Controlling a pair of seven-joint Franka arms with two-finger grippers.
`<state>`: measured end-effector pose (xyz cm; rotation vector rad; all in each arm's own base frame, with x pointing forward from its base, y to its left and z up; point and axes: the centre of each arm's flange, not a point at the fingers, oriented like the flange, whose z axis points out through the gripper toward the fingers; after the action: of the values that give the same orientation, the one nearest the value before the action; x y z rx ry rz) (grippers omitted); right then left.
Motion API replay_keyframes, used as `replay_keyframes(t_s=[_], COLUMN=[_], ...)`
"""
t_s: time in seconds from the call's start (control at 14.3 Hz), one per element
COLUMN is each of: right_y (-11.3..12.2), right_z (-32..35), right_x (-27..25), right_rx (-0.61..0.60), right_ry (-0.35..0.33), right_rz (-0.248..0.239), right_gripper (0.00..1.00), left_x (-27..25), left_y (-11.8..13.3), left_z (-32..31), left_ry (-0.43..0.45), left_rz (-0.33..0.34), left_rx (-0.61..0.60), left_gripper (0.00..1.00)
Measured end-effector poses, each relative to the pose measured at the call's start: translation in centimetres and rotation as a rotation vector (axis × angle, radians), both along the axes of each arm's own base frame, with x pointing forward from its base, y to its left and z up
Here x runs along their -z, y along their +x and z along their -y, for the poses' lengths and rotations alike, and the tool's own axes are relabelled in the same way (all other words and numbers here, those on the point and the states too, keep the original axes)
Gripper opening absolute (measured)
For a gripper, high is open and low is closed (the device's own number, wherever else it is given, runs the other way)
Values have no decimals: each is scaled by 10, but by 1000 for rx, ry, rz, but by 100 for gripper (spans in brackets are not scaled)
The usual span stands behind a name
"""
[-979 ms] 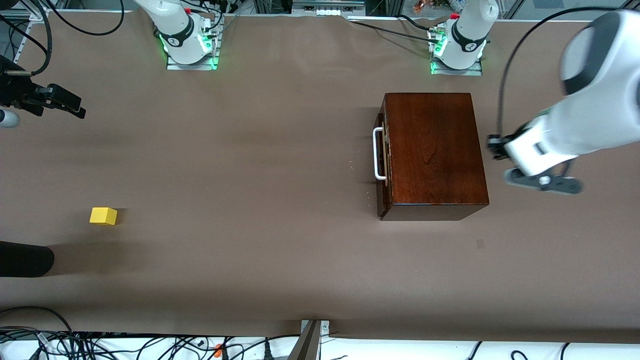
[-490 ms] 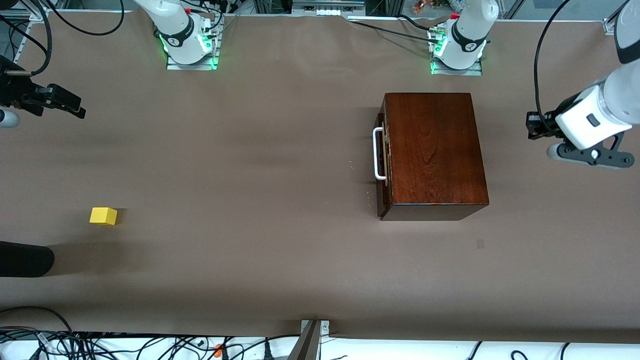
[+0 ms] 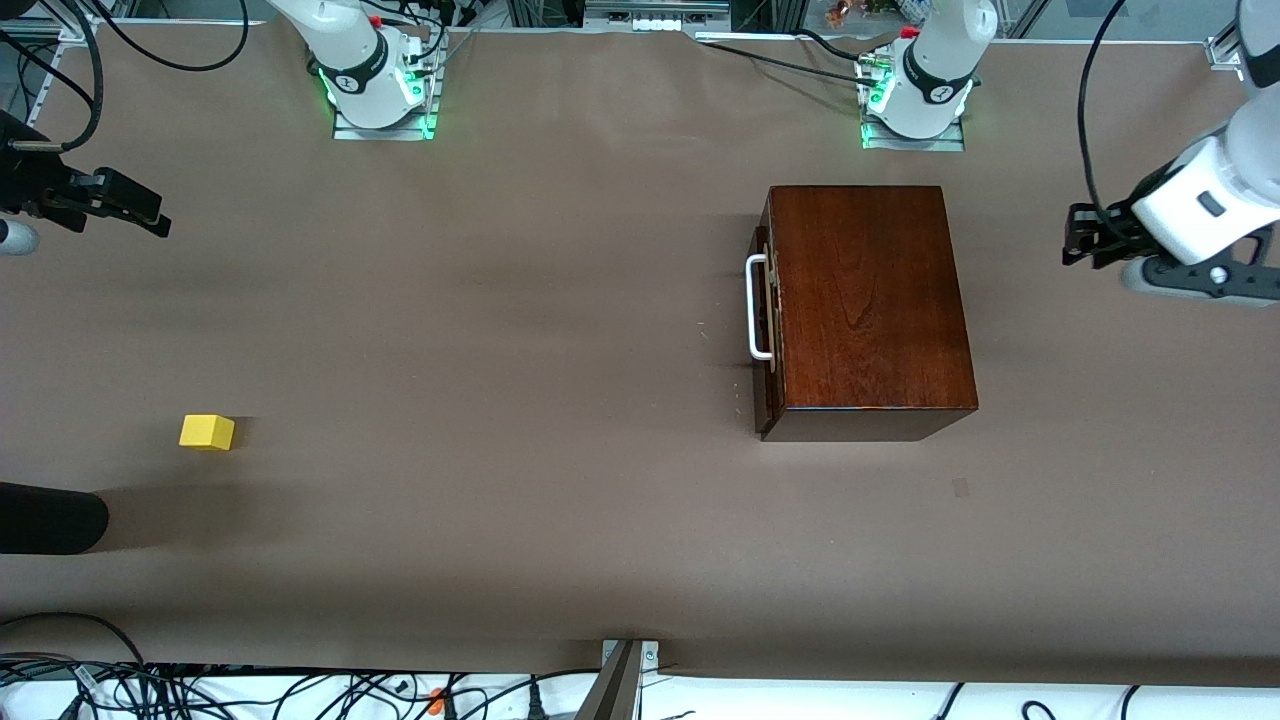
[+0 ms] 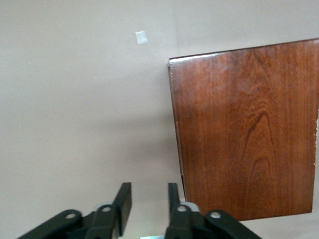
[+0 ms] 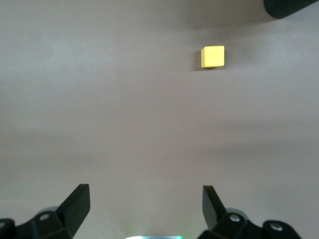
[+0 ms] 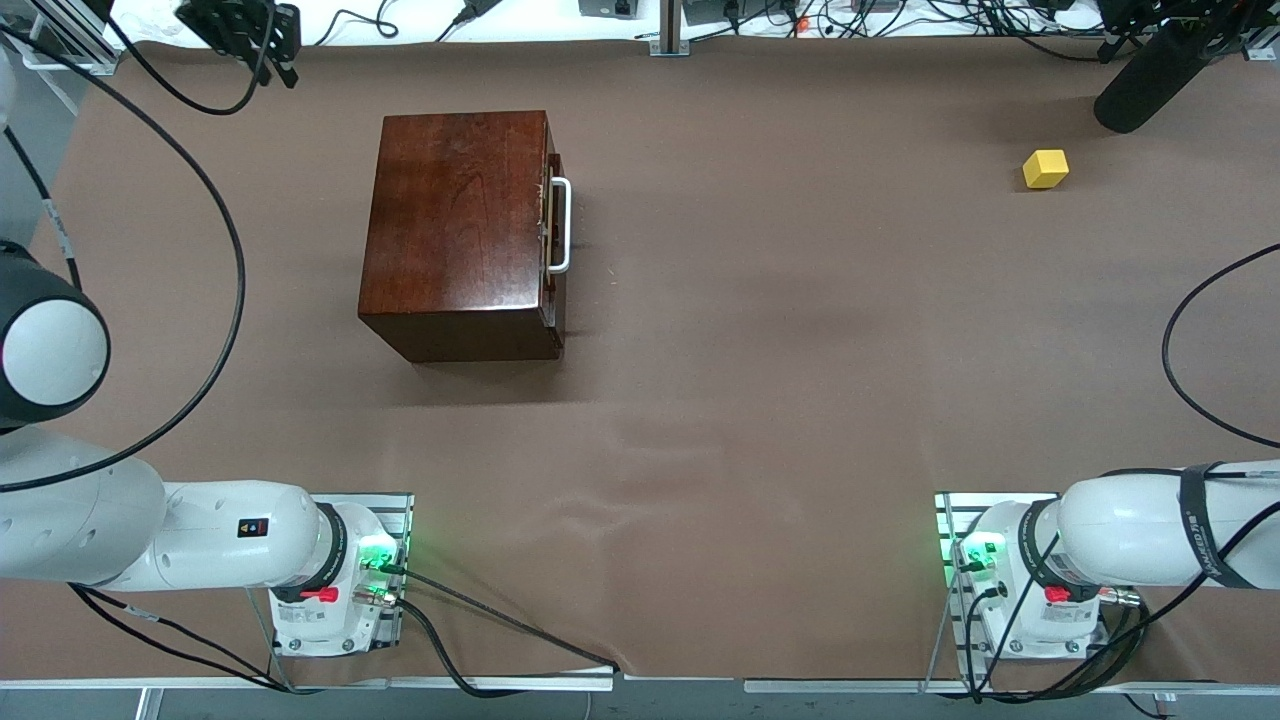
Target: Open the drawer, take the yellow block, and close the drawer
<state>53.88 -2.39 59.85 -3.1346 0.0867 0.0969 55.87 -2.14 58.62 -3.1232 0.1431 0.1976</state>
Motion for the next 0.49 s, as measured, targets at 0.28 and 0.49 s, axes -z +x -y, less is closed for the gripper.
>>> replay_keyframes(t_s=[0.28, 0.49], right_y=[0, 0], right_z=[0, 0], right_x=[0, 0], right_rx=[0, 1], right_ry=[0, 0], right_rz=[1, 1], right_gripper=[100, 100], left_x=[-2, 2], left_y=[-6, -19], left_z=[-26, -23], left_ry=[3, 4], left_rz=[109, 106], left_rx=[-46, -40], left_gripper=[81, 100])
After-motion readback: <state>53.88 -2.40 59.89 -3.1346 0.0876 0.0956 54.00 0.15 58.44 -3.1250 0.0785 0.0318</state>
